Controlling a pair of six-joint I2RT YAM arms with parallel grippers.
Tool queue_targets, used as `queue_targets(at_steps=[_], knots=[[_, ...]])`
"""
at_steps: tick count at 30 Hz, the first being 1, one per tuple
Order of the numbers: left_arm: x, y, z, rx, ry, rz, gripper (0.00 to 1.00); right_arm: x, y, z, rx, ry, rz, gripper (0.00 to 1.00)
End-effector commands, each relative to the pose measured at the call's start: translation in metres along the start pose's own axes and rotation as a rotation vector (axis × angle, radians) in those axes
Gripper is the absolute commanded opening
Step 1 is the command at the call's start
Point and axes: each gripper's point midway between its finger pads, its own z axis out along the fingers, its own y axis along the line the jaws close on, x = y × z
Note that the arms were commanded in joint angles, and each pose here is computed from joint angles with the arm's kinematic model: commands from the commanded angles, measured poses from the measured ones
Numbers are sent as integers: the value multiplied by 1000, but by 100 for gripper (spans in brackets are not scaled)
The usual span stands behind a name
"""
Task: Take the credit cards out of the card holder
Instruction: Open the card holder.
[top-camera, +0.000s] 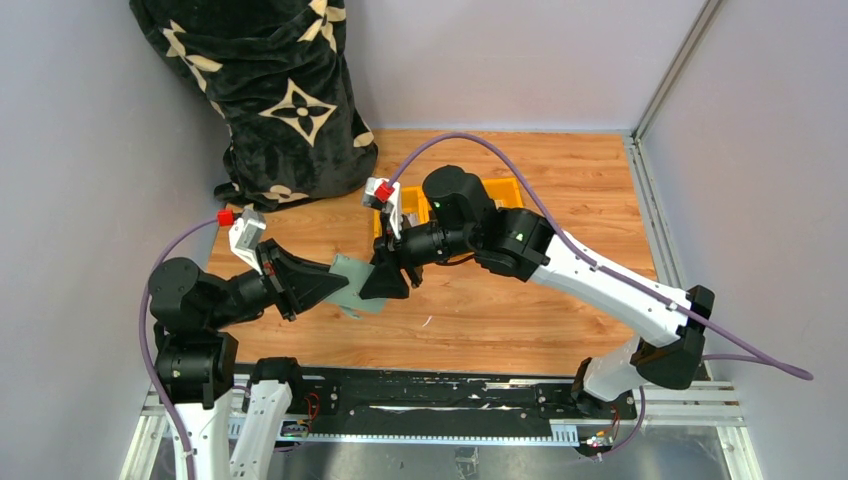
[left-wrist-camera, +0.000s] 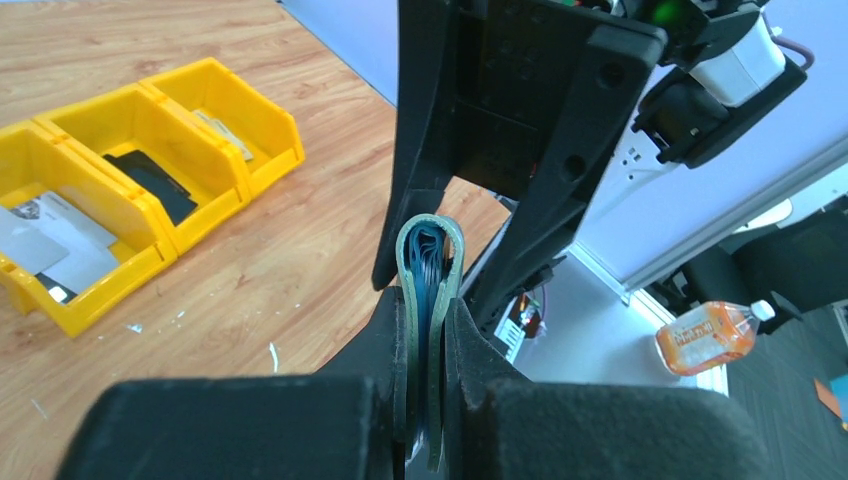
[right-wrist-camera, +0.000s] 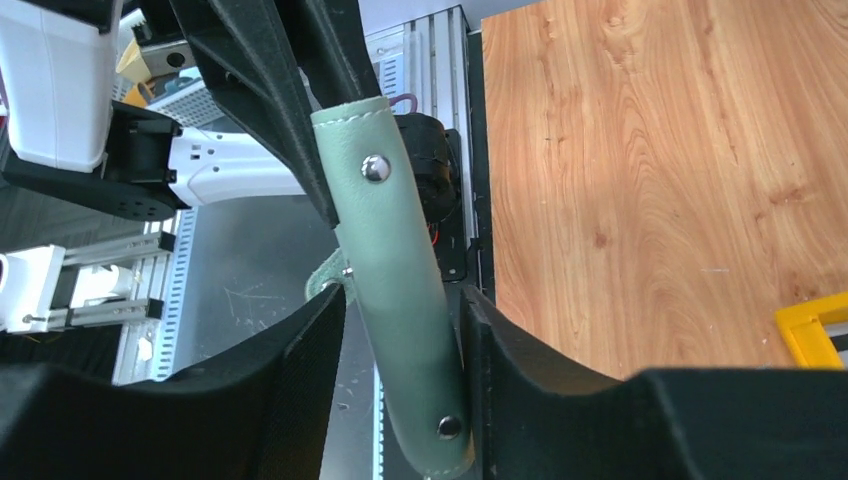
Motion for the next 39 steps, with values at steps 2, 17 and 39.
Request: queue_targets(at_steps=[2,17,39], knots=[[-2,1,3,34,17,38,0,-4,13,3,-107,6,-22,41],[-1,6,4,26,18,58,19,-11,13,-2,-172,-48,19,0],[25,15,0,-6,38,25,31,-63,-2,-33,-114,-403,135,0]])
